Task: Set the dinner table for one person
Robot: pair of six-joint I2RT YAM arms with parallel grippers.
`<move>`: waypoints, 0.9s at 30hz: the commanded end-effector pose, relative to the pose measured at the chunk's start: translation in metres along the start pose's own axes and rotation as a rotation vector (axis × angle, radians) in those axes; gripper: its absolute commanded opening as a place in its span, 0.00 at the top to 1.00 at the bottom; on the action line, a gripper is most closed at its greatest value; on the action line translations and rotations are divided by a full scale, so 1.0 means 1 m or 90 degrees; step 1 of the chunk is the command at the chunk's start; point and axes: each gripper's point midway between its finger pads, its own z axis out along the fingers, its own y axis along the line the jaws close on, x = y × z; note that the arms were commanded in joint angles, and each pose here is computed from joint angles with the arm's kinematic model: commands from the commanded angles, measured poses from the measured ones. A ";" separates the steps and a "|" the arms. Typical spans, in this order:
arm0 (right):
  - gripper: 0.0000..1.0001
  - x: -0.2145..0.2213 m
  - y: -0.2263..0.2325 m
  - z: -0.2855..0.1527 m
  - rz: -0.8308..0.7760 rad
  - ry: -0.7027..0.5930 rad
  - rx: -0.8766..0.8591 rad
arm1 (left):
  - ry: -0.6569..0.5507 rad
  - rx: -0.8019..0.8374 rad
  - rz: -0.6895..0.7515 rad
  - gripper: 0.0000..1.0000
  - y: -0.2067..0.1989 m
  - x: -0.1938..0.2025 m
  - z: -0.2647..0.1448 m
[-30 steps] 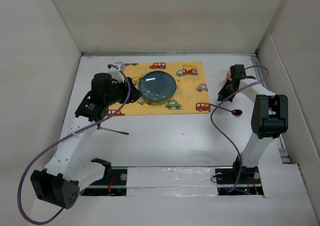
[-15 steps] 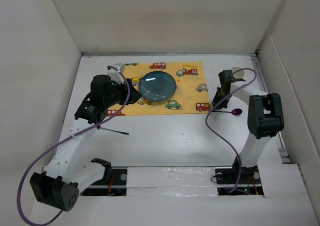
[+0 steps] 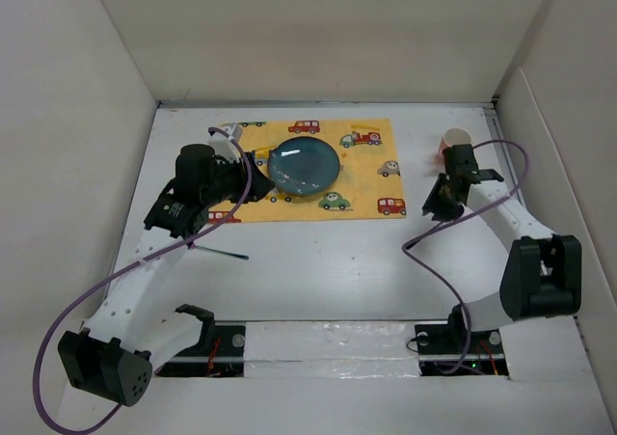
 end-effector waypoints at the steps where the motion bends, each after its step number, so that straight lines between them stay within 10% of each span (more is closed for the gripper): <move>1: 0.62 -0.016 -0.018 -0.009 0.039 -0.049 0.025 | -0.009 0.021 0.013 0.65 -0.006 -0.004 -0.002; 16: 0.55 -0.028 -0.040 0.042 0.068 0.014 0.075 | -0.005 0.026 0.006 0.65 -0.005 0.005 -0.002; 27: 0.75 -0.010 -0.066 0.043 0.052 0.029 0.140 | -0.012 0.006 0.015 0.65 0.001 0.006 -0.005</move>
